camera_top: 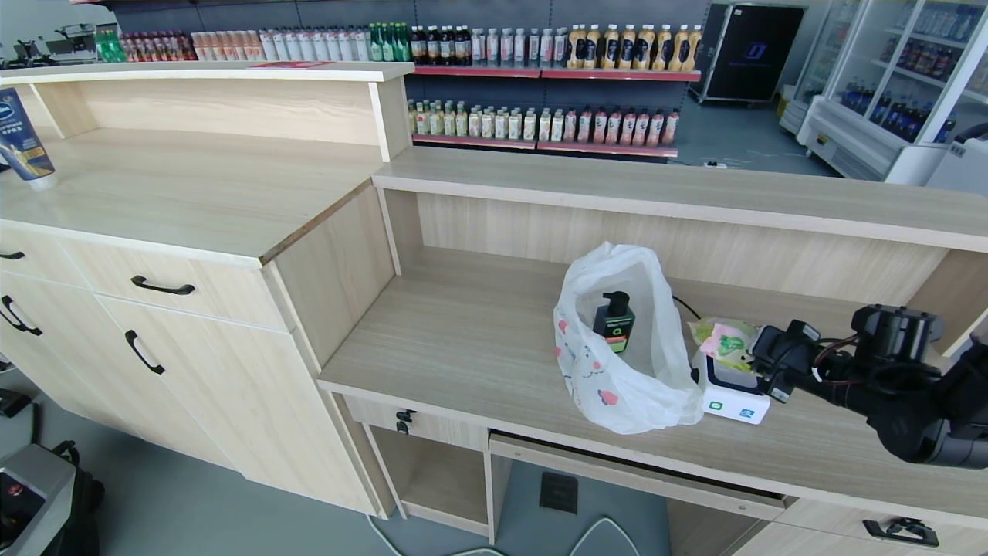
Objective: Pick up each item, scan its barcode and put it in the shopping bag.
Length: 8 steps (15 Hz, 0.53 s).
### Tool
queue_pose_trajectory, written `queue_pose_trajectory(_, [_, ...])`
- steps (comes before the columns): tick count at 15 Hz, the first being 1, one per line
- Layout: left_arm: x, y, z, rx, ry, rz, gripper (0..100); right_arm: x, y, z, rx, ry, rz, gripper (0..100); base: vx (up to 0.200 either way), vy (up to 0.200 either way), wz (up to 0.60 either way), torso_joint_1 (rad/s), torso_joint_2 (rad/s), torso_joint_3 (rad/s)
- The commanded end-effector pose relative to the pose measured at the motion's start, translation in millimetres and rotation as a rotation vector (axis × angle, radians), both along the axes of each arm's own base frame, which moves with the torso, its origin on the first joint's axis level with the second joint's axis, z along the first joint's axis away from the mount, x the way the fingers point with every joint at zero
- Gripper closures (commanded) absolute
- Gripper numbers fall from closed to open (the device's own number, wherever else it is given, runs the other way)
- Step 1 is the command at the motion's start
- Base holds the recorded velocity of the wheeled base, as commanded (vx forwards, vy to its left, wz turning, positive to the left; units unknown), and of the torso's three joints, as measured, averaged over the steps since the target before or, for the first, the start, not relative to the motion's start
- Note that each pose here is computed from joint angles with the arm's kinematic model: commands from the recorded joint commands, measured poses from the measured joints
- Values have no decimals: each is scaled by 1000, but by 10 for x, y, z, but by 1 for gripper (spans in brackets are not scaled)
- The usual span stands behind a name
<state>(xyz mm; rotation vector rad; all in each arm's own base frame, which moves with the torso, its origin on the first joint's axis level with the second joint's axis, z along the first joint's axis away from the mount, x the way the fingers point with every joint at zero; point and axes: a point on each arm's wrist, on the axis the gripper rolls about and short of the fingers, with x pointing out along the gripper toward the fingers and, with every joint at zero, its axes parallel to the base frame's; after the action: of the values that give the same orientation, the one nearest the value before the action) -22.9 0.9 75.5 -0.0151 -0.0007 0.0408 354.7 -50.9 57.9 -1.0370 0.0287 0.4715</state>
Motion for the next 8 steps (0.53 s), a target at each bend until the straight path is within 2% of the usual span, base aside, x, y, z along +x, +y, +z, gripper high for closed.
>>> queue_pose_trajectory(1, [0,0,0,0,0,1,0,3,-1,14,-1,-5,-1,100,0,0,0,0,0,0])
queue_pose_trajectory(3, [0,0,0,0,0,1,0,6,4,42,-3,-14,1,100,0,0,0,0,0,0])
queue_pose_trajectory(4, [0,0,0,0,0,1,0,11,3,210,0,-54,-5,100,0,0,0,0,0,0])
queue_pose_trajectory(6, [0,0,0,0,0,1,0,-187,29,681,90,-50,-45,100,0,0,0,0,0,0])
queue_pose_trajectory(8, [0,0,0,0,0,1,0,-449,-58,1123,147,-54,-101,100,0,0,0,0,0,0])
